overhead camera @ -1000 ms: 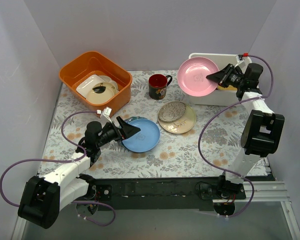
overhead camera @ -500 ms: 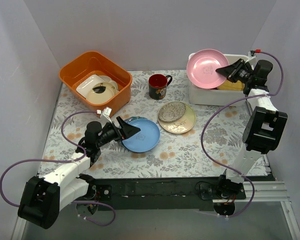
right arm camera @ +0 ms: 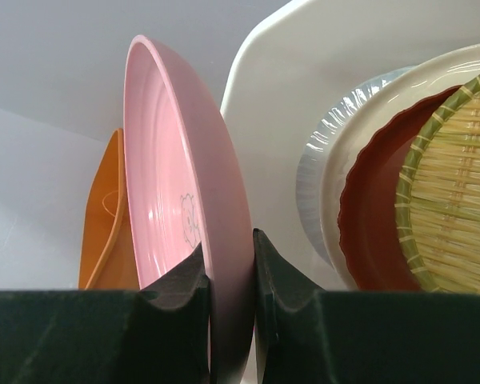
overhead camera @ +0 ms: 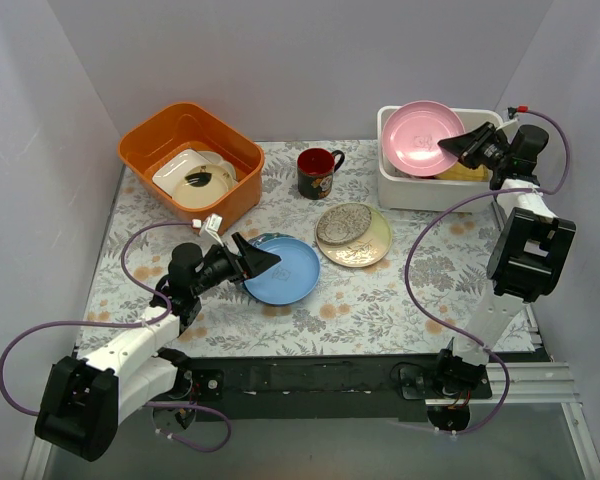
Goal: Place the plates into the plastic bin on the countertop
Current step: Place the plate in the plastic bin.
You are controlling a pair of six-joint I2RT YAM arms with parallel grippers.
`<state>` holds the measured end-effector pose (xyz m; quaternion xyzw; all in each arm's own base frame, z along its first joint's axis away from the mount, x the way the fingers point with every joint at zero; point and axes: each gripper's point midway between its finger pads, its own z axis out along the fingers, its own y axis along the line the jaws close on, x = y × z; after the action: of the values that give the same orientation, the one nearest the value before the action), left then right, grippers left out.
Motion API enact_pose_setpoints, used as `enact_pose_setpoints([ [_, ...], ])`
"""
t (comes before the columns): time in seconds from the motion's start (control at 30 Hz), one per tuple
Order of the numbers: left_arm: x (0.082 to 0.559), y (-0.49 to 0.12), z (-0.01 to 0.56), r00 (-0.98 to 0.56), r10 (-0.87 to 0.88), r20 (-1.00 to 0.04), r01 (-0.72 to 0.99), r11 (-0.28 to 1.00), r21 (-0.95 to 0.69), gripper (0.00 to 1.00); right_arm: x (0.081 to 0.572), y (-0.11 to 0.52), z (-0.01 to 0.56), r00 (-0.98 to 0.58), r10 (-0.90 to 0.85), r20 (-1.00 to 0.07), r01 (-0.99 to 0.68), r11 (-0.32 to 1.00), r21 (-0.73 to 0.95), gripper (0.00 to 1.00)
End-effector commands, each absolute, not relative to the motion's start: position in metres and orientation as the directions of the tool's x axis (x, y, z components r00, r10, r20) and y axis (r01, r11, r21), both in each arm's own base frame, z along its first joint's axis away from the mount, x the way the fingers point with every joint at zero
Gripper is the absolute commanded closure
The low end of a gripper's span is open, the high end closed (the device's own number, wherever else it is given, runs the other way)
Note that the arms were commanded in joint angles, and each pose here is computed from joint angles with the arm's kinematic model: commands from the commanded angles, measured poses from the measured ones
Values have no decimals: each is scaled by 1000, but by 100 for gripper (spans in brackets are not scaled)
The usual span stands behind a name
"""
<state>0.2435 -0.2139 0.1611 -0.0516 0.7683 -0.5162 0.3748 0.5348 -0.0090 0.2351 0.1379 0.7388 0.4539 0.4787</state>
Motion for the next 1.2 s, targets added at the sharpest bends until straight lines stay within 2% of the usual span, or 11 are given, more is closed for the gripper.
enact_pose_setpoints([
  [0.0,243,-214,172,-691,-463,-555,348,459,-817,2,542,-16,274,-424,628,-652,-316,572,757,99],
  [0.43,244,-211,171,-681,-471,-560,338,476,-812,2,565,-35,252,-405,661,-631,-242,588,772,99],
  [0.77,244,-211,170,-684,-473,-556,332,477,-814,2,582,-53,238,-385,634,-670,-166,667,727,99],
  [1.17,244,-211,170,-686,-469,-557,332,479,-812,2,592,-56,200,-449,636,-628,-100,662,743,99],
])
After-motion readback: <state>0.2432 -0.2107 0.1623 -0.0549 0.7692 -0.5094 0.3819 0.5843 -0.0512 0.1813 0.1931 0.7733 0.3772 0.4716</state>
